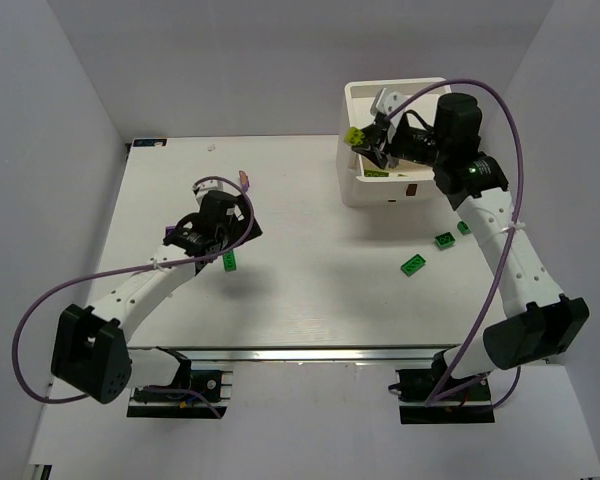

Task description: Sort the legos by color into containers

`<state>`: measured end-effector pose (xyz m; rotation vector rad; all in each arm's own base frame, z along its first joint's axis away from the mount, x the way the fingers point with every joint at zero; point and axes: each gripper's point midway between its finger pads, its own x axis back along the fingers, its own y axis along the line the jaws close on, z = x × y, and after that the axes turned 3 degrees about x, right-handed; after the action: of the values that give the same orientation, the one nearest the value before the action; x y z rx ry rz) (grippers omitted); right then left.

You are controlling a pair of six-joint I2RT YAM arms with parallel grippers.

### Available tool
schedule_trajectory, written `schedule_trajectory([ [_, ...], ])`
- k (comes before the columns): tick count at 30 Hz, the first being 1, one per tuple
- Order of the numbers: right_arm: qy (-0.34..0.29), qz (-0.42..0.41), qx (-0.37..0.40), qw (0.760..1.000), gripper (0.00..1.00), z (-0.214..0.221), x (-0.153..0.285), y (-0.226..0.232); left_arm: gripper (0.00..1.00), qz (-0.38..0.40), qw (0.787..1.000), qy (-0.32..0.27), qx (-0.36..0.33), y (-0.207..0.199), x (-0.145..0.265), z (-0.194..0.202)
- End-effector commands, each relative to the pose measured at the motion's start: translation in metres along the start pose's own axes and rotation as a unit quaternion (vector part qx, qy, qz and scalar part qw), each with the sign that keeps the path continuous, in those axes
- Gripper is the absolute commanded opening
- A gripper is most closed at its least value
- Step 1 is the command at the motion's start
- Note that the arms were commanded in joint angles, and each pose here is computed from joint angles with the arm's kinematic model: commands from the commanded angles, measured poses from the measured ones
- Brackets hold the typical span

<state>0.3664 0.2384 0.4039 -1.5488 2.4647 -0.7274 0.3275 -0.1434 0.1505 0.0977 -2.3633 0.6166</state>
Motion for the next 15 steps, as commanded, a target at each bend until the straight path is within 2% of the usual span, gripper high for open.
schedule_trajectory([
  [1,0.101,0.027,0.008,0.994,0.0,0.07,0.02,-0.019,0.98,0.055,0.998,-0.012,0.002,-0.033,-0.002,-0.024],
  [4,0.139,0.046,0.035,0.989,0.0,0.095,0.038,-0.041,0.98,0.055,0.998,-0.011,-0.002,-0.036,-0.011,-0.033],
  [7,0.162,0.058,0.03,0.985,0.0,0.118,0.053,-0.059,0.98,0.049,0.999,-0.011,-0.003,-0.034,-0.018,-0.04],
  [12,0.189,0.018,0.032,0.981,0.0,0.148,0.053,-0.057,0.98,0.034,0.999,-0.013,0.006,-0.026,-0.027,-0.055],
  [15,0.205,-0.003,0.033,0.978,0.09,0.164,0.051,-0.054,0.98,0.016,1.0,-0.007,0.012,-0.018,-0.036,-0.058],
])
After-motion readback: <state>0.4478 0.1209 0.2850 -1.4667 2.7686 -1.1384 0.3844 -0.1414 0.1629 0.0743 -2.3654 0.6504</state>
